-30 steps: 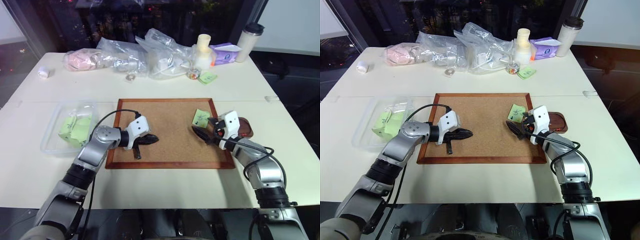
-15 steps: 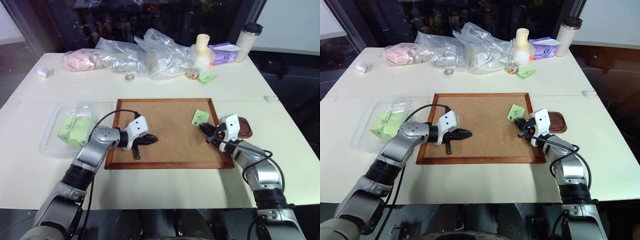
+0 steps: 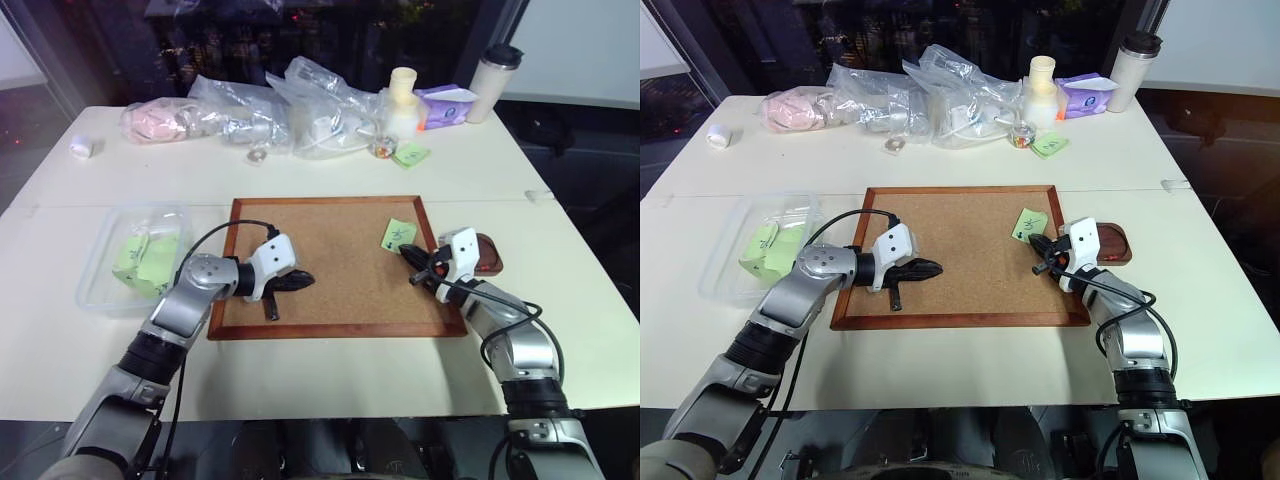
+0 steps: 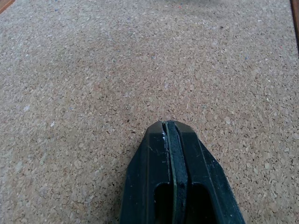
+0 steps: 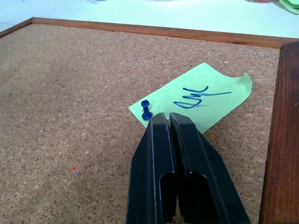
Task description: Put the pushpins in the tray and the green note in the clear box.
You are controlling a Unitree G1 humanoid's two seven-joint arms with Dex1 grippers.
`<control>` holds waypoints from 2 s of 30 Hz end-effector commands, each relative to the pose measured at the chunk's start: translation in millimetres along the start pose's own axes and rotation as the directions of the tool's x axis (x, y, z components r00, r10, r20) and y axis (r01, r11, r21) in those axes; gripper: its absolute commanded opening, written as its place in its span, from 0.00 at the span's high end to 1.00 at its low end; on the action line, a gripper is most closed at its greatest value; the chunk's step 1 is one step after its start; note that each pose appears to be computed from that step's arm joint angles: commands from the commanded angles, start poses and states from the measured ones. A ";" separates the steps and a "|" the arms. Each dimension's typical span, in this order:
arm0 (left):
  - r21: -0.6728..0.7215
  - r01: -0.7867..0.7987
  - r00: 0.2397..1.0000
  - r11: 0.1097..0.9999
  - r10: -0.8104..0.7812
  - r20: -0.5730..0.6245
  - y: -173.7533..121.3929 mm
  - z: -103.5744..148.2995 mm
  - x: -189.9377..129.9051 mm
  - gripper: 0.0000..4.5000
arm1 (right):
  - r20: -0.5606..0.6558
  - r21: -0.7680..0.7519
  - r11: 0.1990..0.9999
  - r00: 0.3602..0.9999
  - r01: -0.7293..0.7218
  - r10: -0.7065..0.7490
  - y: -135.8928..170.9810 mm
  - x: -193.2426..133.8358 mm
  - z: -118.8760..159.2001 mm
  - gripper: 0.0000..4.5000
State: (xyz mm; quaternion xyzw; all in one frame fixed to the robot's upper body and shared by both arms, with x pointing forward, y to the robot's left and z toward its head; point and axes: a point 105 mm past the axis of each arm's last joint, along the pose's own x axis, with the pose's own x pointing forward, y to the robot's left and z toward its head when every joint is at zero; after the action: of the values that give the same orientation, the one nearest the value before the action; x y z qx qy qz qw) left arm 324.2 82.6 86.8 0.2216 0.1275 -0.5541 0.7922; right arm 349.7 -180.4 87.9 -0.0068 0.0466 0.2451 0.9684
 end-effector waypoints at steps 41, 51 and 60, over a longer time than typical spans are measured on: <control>-0.083 0.032 0.995 0.996 -0.039 -0.087 -9.4 -27.3 -0.8 1.00 | 0.036 0.062 0.903 0.903 0.425 -0.428 -88.1 -65.2 8.9 0.94; -0.084 0.008 0.996 0.996 -0.015 -0.086 -5.6 -27.4 -1.8 1.00 | 0.054 0.082 0.915 0.916 0.394 -0.399 -87.2 -61.4 14.2 0.02; -0.090 -0.008 0.996 0.996 0.001 -0.084 0.3 -25.8 -1.5 1.00 | 0.074 0.173 0.898 0.903 0.406 -0.422 -97.3 -56.8 22.2 0.02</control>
State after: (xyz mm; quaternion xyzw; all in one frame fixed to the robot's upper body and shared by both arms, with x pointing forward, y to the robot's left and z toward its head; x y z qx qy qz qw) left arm 326.0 83.3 89.3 0.2137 0.1290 -0.5565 0.7925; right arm 346.8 -284.6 99.2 0.0536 0.0366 0.0397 0.9971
